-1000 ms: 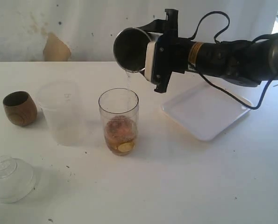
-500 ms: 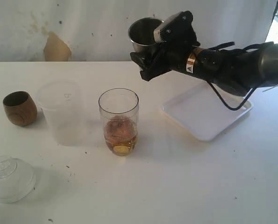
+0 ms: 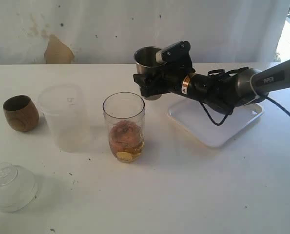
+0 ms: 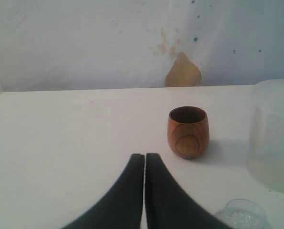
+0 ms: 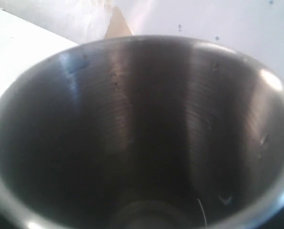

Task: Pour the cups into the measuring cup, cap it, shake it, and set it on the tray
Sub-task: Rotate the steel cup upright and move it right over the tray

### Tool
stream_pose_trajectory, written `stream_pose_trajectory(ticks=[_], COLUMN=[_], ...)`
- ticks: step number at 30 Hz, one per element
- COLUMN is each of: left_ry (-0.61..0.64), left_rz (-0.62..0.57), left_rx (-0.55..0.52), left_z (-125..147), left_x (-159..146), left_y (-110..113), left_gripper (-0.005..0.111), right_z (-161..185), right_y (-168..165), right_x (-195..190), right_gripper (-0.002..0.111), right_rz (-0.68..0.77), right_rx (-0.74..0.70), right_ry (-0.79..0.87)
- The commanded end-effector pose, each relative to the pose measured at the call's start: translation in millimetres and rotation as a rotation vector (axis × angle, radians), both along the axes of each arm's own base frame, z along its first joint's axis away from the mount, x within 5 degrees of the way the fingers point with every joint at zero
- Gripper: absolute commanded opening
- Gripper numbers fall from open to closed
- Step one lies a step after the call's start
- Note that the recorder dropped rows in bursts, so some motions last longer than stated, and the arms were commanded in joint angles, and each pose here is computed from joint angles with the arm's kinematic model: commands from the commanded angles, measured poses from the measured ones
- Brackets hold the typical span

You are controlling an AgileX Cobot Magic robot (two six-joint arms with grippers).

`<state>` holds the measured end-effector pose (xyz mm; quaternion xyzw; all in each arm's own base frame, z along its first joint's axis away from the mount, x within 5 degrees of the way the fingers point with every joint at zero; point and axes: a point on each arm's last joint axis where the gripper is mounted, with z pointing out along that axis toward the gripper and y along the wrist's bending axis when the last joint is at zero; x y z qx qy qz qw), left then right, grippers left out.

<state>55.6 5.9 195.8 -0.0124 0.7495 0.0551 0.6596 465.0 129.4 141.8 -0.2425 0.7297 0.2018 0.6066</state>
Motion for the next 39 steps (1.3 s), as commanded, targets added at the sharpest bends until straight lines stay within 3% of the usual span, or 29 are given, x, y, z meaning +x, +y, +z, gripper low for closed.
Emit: stream_pose_trajectory(ticks=[1, 12, 31, 34, 39], left_ry=[-0.009, -0.009, -0.009, -0.009, -0.009], left_rz=[0.0, 0.0, 0.0, 0.0, 0.0], left_rx=[-0.005, -0.005, -0.005, -0.005, -0.005], left_z=[-1, -1, -1, -1, -1], left_x=[0, 0, 0, 0, 0], left_y=[0, 0, 0, 0, 0], left_gripper=[0.001, 0.001, 0.001, 0.001, 0.001], right_z=[-7, -33, -31, -33, -40], right_y=[2, 5, 6, 8, 5], right_x=[8, 11, 13, 11, 12], right_gripper=[0.0, 0.0, 0.0, 0.0, 0.0], right_rz=[0.01, 0.025, 0.008, 0.067, 0.023], right_rx=[0.03, 0.047, 0.167, 0.027, -0.017], right_ry=[-0.015, 0.007, 0.087, -0.001, 0.062])
